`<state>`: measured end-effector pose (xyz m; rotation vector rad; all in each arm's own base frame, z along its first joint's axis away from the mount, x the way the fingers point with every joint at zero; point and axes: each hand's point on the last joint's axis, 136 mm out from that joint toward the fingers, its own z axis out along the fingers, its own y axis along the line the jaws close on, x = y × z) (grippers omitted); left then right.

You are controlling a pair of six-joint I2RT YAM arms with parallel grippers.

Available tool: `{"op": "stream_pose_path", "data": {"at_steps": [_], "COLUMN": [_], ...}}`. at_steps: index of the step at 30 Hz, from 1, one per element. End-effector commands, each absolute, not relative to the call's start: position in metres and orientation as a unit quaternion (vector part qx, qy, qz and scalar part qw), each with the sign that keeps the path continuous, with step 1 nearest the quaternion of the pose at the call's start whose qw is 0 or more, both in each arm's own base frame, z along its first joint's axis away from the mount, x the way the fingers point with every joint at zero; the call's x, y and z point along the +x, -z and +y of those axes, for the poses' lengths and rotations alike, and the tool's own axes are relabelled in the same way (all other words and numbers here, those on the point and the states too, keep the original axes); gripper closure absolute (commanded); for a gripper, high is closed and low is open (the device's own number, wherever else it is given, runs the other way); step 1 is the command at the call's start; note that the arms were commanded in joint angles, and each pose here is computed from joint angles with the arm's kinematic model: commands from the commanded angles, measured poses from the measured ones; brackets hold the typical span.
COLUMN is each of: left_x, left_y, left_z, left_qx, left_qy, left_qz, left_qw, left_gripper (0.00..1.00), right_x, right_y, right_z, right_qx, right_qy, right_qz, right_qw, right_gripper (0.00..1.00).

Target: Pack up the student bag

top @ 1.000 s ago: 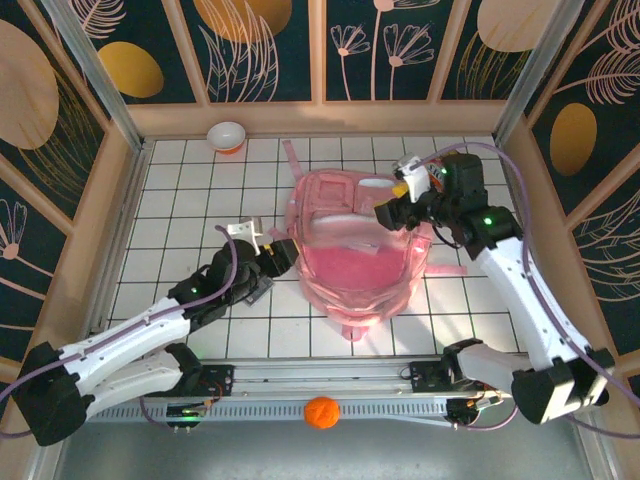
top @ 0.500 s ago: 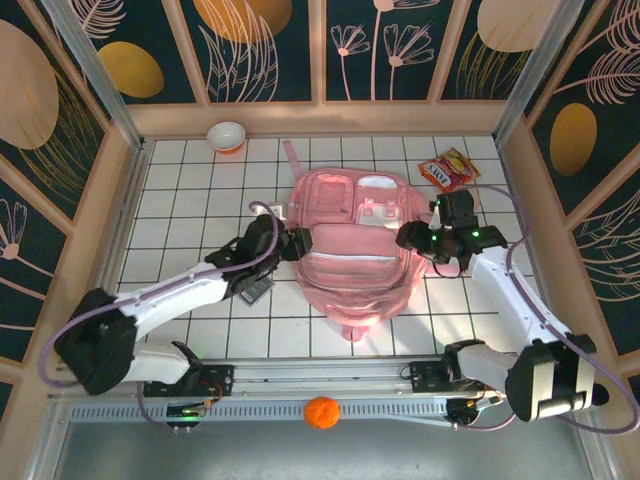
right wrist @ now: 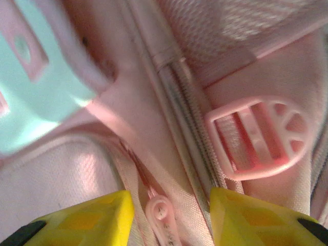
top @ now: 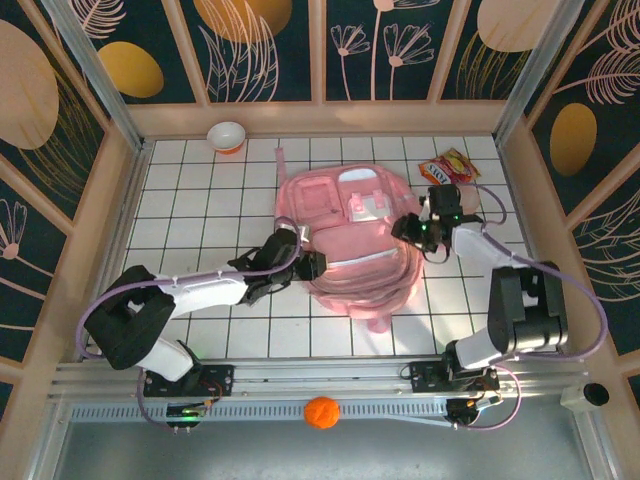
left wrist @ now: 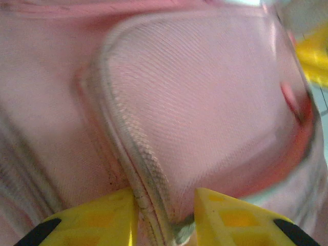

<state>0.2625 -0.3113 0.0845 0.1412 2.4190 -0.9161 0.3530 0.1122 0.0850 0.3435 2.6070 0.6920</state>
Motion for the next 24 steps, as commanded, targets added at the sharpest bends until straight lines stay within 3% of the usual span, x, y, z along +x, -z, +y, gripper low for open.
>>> {"op": "stream_pose_path", "data": {"at_steps": [1, 7, 13, 19, 24], "left_x": [0.239, 0.264, 0.291, 0.285, 0.291], "left_y": [-0.102, -0.15, -0.18, -0.139, -0.114], "left_z": [-0.333, -0.294, -0.214, -0.204, -0.213], "left_qx": [0.094, 0.083, 0.093, 0.233, 0.272], "left_qy": [0.394, 0.333, 0.308, 0.269, 0.263], "left_qz": [0.876, 0.869, 0.845, 0.869, 0.876], "left_qw": [0.262, 0.356, 0.427, 0.344, 0.3], "left_gripper": [0.65, 0.46, 0.36, 0.34, 0.34], "right_x": [0.402, 0.404, 0.343, 0.269, 0.232], "right_y": [-0.131, -0.164, -0.2, -0.172, -0.155], "right_z": [0.137, 0.104, 0.113, 0.148, 0.164], "right_qx": [0.058, 0.064, 0.088, 0.131, 0.142], "right_qy": [-0.326, -0.266, -0.324, -0.385, -0.399], "right_qz": [0.9, 0.91, 0.891, 0.887, 0.893], "right_qw": [0.285, 0.311, 0.306, 0.218, 0.148], "right_gripper": [0.54, 0.42, 0.41, 0.42, 0.42]}}
